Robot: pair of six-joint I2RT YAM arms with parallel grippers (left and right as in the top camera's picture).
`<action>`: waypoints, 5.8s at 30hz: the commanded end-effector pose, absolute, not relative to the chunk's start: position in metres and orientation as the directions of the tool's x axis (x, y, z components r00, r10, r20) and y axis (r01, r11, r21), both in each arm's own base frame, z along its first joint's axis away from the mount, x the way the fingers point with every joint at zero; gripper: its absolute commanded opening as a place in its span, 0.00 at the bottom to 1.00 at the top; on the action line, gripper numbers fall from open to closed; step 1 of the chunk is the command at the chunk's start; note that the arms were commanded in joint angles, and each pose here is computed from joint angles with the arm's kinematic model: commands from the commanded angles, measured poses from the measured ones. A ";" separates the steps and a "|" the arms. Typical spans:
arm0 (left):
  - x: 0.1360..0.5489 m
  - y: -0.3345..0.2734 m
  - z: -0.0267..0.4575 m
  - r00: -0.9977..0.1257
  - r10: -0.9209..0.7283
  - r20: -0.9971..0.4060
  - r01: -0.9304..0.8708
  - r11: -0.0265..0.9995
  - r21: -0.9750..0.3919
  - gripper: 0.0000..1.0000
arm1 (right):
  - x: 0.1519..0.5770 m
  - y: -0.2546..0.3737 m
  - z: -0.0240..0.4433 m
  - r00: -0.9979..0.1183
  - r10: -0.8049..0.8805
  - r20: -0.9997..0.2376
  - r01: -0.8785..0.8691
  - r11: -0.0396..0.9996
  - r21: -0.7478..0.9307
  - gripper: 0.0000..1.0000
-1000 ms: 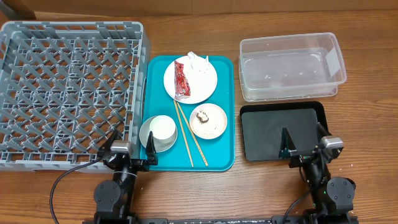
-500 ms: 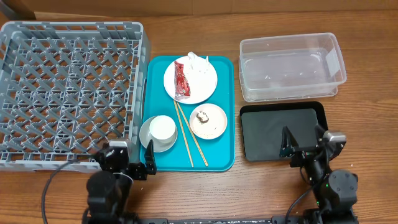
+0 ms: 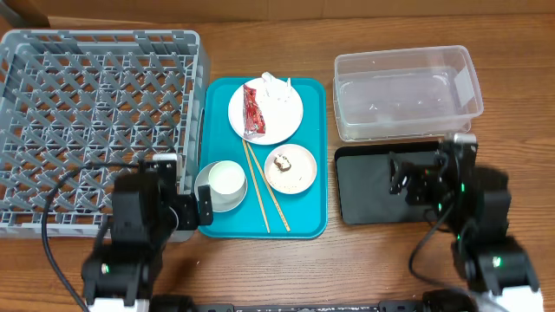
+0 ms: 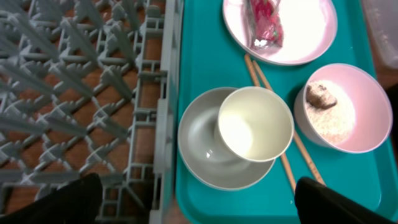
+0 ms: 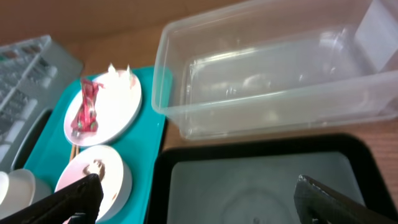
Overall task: Sort waste into correct bins and load items into the dishwasher
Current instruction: 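Reach right gripper to the white tissue on the plate and grasp, then carry tissue with right gripper into the clear plastic bin and release, then grasp the red wrapper on the white plate with right gripper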
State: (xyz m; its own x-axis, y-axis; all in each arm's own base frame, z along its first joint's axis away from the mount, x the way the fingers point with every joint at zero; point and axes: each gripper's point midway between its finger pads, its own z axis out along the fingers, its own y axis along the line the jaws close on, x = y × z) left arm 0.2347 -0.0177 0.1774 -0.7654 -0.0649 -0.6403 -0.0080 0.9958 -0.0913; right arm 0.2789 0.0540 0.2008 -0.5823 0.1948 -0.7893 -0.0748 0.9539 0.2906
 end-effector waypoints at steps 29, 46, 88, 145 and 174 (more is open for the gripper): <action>0.245 0.023 0.193 -0.837 -0.291 -0.463 -0.202 0.951 -0.234 1.00 | 0.365 0.157 0.274 -0.773 0.000 -0.635 -0.254 0.916 0.309 1.00; 0.245 0.023 0.193 -0.837 -0.292 -0.463 -0.202 0.951 -0.234 1.00 | 0.474 0.269 0.217 -0.720 -0.164 -0.674 -0.378 0.908 0.182 1.00; 0.244 0.024 0.193 -0.837 -0.292 -0.463 -0.204 0.951 -0.231 1.00 | 0.497 0.319 0.042 -0.841 -0.144 -0.522 -0.281 0.940 0.194 0.06; 0.247 0.024 0.195 -0.830 -0.290 -0.476 -0.200 0.952 -0.231 1.00 | 0.429 0.314 0.121 -0.392 -0.777 -0.493 -0.882 0.470 -0.040 0.89; 0.247 0.024 0.195 -0.830 -0.290 -0.475 -0.200 0.952 -0.232 1.00 | 0.476 0.314 0.005 -0.423 -0.805 -0.416 -0.848 0.513 -0.131 0.81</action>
State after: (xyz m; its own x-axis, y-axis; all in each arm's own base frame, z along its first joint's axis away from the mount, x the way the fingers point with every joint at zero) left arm 0.2422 0.0247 0.1849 -0.8386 -0.3113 -0.4471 -0.2293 0.9461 -0.2287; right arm 0.4724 0.3209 0.0187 -0.4034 -0.8044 -0.4361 -0.8551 0.5010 -0.1332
